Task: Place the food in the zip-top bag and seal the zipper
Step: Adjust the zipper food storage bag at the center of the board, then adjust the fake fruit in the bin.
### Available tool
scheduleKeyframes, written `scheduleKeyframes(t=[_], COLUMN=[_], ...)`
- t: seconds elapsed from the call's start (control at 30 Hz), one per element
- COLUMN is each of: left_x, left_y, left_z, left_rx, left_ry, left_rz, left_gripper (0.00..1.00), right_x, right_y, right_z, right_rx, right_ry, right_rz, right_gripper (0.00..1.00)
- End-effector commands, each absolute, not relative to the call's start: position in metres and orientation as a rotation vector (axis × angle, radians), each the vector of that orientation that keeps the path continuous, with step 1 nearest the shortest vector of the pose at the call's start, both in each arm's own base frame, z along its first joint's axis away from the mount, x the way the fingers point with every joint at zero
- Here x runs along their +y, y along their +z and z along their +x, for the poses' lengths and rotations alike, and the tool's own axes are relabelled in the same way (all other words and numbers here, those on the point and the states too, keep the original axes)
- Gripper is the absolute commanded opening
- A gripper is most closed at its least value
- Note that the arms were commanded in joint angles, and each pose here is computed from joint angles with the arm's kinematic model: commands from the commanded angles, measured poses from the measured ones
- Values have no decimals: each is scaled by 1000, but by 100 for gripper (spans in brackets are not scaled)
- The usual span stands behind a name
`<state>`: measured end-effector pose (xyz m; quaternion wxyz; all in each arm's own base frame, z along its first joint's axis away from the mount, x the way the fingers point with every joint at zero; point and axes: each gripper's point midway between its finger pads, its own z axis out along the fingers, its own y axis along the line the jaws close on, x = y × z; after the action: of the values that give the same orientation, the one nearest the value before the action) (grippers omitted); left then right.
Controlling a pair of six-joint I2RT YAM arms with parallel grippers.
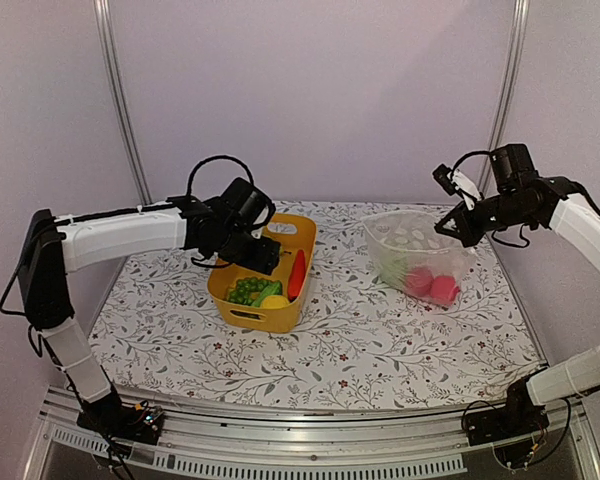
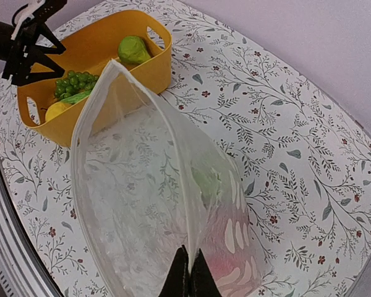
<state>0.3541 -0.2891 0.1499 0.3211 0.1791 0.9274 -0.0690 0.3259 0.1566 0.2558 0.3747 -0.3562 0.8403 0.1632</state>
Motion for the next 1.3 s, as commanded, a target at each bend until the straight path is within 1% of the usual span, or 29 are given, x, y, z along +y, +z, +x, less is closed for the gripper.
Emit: scheduleKeyframes(t=[0.0,0.27,0.57,0.63,0.73,0.8,0.93,1.2,1.27], left_x=[-283,-281,-289,-293,-296,-294,-290,-285,-284], left_y=[131,112,120,121,117,107,89,51,42], left_z=[365,406,465,477,493,499,505,503,499], left_rx=[2503,2500,2365,2344,2337,2356,2372,2387,2406], left_ry=[-139,2,109,125,156,165,200,273,293], left_rz=[442,409,547,588,635,674,755,892,916], left_gripper=[73,77,86,87,87,87,86,85,83], right_x=[168,171,172,170,157,145,137,142,143], right_y=[268,260,255,256,261,266,276,267,267], right_z=[303,289,285,288,303,316,329,329,329], right_rx=[2067,2050,2050,2049,2068,2086,2088,2109,2108], right_ry=[520,573,591,566,450,395,384,434,438], right_rz=[-969,-994,-999,-992,-923,-860,-806,-814,-817], right_gripper=[0,0,0,0,0,0,0,0,0])
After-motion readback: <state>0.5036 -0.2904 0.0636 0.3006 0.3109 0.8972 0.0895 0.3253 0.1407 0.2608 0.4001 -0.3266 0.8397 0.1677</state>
